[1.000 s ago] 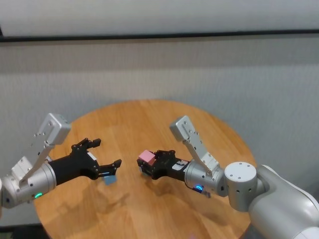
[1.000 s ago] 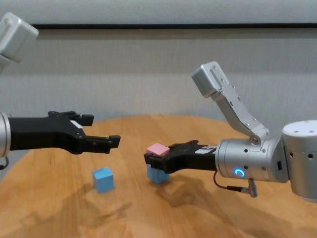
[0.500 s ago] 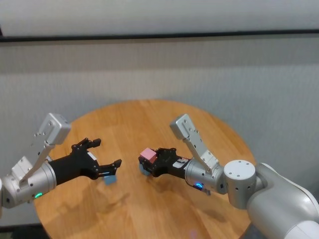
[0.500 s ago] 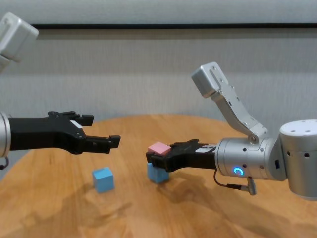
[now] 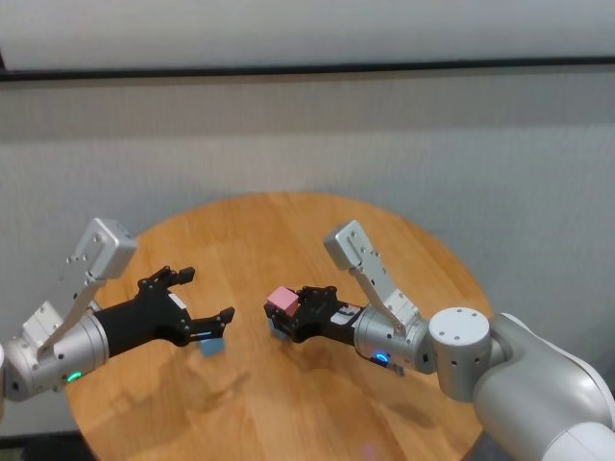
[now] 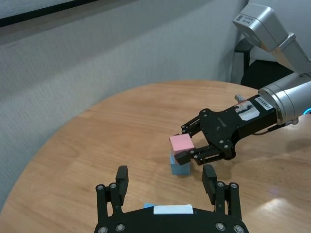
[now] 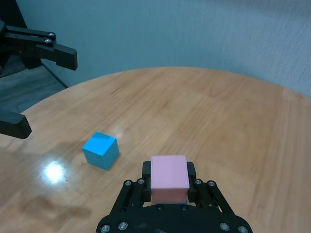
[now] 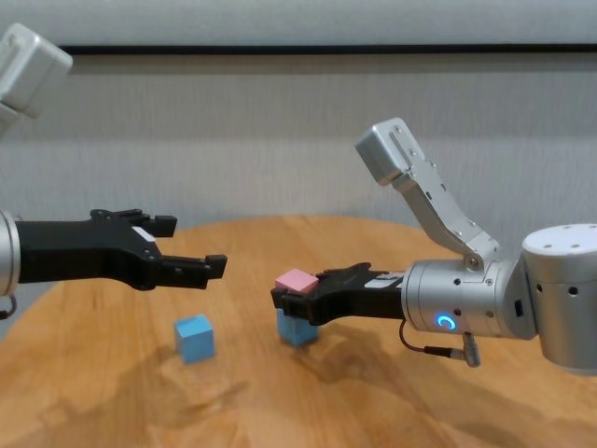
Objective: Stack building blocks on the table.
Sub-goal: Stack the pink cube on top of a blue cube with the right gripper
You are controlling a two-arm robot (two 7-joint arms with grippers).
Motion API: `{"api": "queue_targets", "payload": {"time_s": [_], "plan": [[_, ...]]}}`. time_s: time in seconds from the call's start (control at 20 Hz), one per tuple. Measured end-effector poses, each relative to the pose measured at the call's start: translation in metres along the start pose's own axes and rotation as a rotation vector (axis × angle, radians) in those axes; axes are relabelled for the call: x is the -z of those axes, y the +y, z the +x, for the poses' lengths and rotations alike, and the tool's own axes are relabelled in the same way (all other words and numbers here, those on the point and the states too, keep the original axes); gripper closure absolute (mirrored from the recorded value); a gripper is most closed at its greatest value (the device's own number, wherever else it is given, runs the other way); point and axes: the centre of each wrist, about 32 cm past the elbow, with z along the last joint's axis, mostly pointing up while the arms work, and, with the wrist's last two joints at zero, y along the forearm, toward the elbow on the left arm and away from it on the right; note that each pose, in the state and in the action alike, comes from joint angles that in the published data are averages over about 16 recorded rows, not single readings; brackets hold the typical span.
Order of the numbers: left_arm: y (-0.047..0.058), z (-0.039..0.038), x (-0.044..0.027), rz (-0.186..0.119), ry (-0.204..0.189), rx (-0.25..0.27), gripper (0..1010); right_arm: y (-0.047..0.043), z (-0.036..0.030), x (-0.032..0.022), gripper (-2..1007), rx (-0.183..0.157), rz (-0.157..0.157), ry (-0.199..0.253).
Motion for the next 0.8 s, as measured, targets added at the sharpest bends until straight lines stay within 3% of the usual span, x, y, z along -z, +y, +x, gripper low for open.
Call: {"api": "queue_targets", "payload": {"time_s": [0.45,0.8], "plan": [[0.0,0.0,0.0,0.0,0.0,0.0,11,-0.0002,0.0,-0.0013,493,0.007,0.004,0.0],[0.0,0.0,0.0,0.0,0.0,0.0,11,-0.0119,0.0021,-0.0102,275,0.026,0.043,-0.017]]}}
